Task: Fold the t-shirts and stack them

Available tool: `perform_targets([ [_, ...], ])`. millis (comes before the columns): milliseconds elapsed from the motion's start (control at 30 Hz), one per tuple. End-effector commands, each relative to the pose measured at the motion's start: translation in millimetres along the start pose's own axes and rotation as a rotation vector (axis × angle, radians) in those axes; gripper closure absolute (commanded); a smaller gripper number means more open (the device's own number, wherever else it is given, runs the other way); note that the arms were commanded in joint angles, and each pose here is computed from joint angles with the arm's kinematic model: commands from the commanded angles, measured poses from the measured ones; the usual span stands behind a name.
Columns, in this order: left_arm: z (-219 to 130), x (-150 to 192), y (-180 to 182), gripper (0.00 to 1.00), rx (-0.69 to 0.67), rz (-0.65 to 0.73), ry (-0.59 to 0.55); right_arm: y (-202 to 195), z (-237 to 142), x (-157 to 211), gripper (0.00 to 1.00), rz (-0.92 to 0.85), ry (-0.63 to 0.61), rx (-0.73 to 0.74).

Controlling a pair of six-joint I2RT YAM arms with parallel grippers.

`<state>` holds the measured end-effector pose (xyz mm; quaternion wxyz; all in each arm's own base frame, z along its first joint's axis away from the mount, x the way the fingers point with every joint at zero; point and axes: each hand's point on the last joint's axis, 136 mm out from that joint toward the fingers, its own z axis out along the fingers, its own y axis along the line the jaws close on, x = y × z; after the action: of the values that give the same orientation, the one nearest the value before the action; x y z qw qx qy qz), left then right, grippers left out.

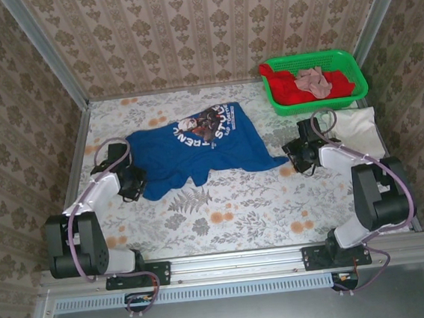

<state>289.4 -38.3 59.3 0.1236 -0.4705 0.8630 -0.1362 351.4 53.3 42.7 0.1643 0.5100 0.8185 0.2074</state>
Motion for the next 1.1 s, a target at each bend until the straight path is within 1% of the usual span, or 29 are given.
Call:
perform_targets([
  [0,-6,0,12,1.00,-0.028,-0.031,-0.018,1,8,12,0.52,-0.037,0.092,0.006],
  [200,-7,2,16,1.00,-0.030,-0.045,-0.024,1,19,14,0.67,-0.071,0.118,0.003],
  [333,-10,1,16,1.00,-0.026,-0.050,-0.035,2,23,13,0.80,-0.100,0.128,0.005],
  [433,-13,1,17,1.00,-0.022,-0.054,-0.045,7,19,10,0.96,-0.115,0.119,-0.013],
  [467,-14,0,17,1.00,-0.019,-0.057,-0.050,10,15,8,1.00,-0.120,0.114,-0.026],
  [533,-16,-1,17,1.00,-0.012,-0.059,-0.061,20,5,6,1.00,-0.147,0.095,-0.061],
  [667,-32,-11,7,1.00,0.029,-0.053,-0.118,45,-31,-6,1.00,-0.242,0.019,-0.123],
  [833,-71,-29,-8,1.00,0.091,-0.030,-0.214,89,-90,-20,1.00,-0.363,-0.092,-0.237],
  [933,-110,-47,-25,1.00,0.152,-0.005,-0.302,121,-138,-30,1.00,-0.420,-0.183,-0.326],
  [1067,-180,-72,-47,1.00,0.242,0.038,-0.472,160,-209,-43,1.00,-0.479,-0.333,-0.447],
])
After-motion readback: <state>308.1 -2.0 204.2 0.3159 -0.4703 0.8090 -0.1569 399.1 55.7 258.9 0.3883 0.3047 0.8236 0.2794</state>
